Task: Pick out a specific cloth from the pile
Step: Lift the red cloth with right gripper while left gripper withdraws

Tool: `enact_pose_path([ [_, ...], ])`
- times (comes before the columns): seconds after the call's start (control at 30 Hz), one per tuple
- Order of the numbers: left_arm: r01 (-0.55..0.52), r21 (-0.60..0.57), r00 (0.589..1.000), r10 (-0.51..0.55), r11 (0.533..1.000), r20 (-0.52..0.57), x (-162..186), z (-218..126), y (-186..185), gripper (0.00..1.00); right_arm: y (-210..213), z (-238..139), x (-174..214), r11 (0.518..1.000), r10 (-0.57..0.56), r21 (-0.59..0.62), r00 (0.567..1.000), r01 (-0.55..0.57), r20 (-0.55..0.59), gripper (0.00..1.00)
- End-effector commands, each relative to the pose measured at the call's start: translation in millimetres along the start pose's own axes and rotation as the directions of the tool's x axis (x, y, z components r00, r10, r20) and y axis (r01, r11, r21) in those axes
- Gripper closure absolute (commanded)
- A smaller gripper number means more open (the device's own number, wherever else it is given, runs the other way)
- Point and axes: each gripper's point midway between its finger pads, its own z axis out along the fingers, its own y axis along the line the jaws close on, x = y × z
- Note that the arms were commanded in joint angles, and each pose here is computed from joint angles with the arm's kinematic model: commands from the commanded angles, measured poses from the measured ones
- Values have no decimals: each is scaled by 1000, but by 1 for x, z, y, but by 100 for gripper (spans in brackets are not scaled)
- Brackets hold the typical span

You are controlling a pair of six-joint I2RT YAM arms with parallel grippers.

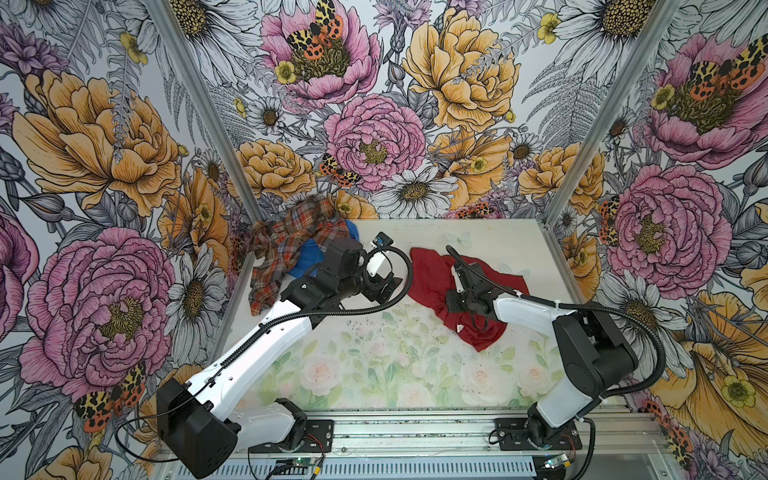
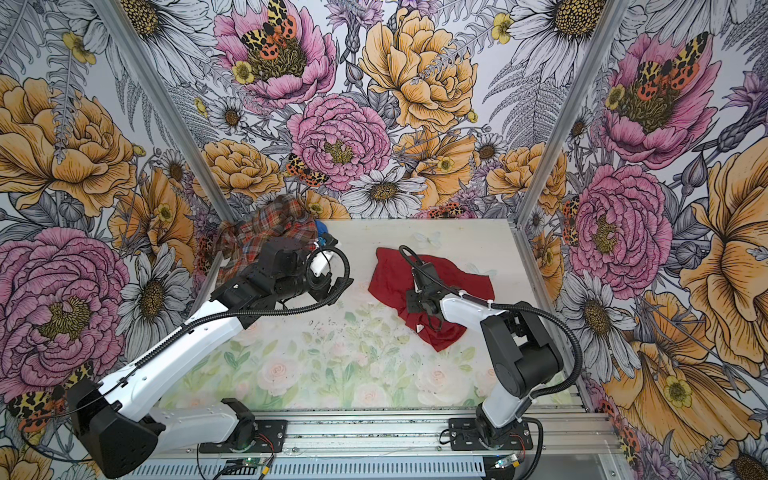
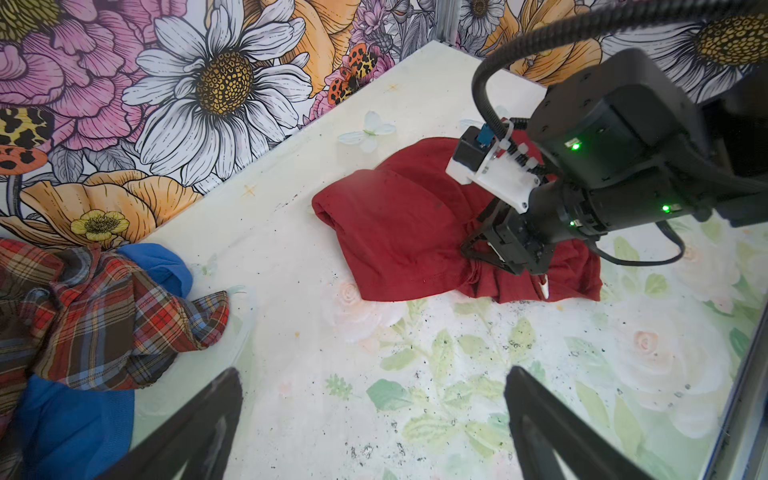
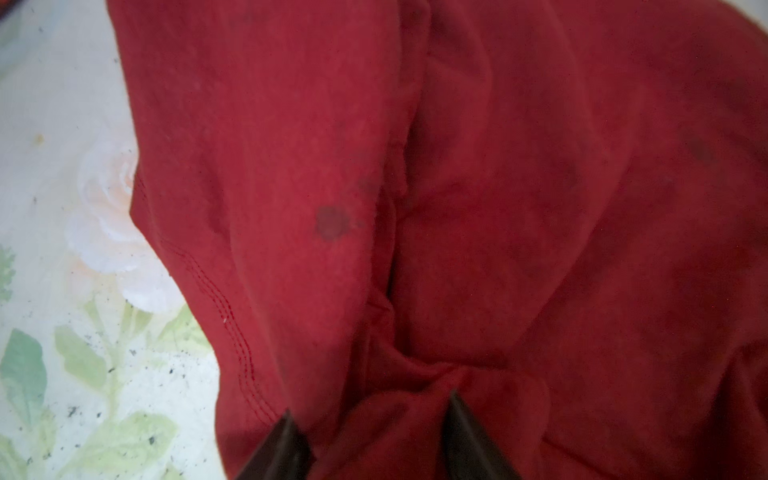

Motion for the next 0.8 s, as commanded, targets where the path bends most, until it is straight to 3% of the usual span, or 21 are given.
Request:
enact_pose_path([
  [0.0,14,-54,998,-11,998,62,-11,-10,10,1,7,5,3,999,-4,-45,999,2,-50,98],
  [0.2,37,-87,995,-29,996,95,-15,-16,17,1,11,-31,-25,998,-12,-62,996,18,86,100],
  [0.33,47,-87,993,-37,995,110,-16,-16,17,1,9,-88,-81,993,62,-114,967,-34,248,100],
  [0.57,53,-91,991,-41,994,126,-18,-17,17,1,-36,-220,-204,985,169,-103,847,-135,505,100],
  [0.77,53,-82,990,-42,995,134,-19,-17,14,1,-75,-299,-272,979,203,-120,779,-164,593,100],
])
